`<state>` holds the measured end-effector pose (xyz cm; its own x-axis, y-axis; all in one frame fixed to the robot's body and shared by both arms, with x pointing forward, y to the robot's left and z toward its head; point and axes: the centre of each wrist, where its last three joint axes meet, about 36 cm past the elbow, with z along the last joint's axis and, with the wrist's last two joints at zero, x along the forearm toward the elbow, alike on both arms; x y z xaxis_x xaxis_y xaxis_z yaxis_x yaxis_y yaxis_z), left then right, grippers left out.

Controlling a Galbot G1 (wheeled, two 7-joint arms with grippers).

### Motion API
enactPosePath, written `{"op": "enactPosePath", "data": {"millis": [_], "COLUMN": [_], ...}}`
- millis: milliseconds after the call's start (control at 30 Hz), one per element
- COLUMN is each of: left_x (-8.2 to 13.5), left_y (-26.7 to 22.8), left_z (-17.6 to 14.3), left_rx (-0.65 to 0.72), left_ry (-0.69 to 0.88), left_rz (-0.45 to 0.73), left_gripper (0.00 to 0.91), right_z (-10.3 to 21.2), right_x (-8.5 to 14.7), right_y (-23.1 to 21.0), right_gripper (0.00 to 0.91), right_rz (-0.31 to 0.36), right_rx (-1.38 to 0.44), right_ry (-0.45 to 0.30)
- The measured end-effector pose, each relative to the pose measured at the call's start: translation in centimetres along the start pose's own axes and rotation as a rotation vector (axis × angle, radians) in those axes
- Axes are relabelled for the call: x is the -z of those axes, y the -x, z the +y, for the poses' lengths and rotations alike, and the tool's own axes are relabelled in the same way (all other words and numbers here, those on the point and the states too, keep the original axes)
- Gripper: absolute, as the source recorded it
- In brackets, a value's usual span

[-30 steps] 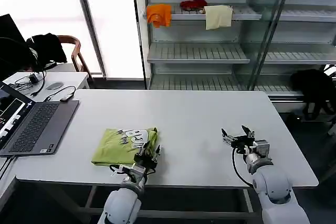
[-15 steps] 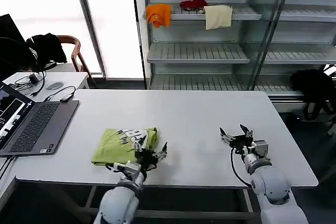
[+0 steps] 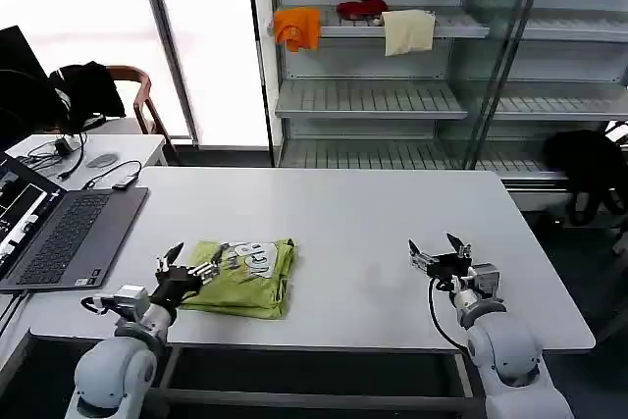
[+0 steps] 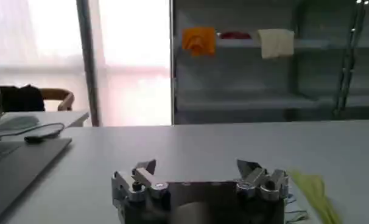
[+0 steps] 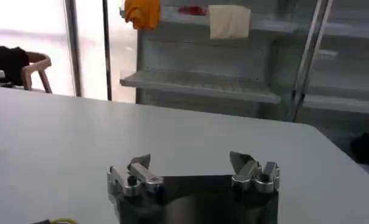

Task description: Fold and organize the clothes.

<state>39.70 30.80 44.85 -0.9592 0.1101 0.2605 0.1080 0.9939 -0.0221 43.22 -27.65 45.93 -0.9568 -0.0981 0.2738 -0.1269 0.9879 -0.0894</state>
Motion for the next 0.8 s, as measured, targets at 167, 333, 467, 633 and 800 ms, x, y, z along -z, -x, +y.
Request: {"op": "enactPosePath", "data": {"millis": [167,333,467,633,800], "left_x": [-1.1,-2.2,-3.2,-4.1,-4.4], "left_y": [0.4,0.9,1.0,1.3,1.4], "left_z": [1.7,2.6,3.0,3.2,3.2], "left_rx": [0.02,0.027,0.031,0.035,0.027], "left_ry": [-0.053,-0.095,-0.121,-0.151,-0.178], "left_rz": [0.044,0.074,0.099,0.118,0.122], "left_gripper": [0.907,0.907,0.907,0.574,0.02], "right_z": [-0.1,-0.1,0.0,0.2,0.2], "right_x": [0.1,0.0,-0.2,-0.2,-0.3], "right_y": [-0.3,-0.4,-0.2,0.0,0.0], "right_gripper": [0.907,0.907,0.907,0.907,0.907], "right_rz": [0.0,0.003,0.007,0.007,0.008], "right_rx": [-0.006,-0.009,-0.008,-0.006,-0.006], "right_ry": [-0.005,-0.005,-0.004,-0.003,-0.006]}}
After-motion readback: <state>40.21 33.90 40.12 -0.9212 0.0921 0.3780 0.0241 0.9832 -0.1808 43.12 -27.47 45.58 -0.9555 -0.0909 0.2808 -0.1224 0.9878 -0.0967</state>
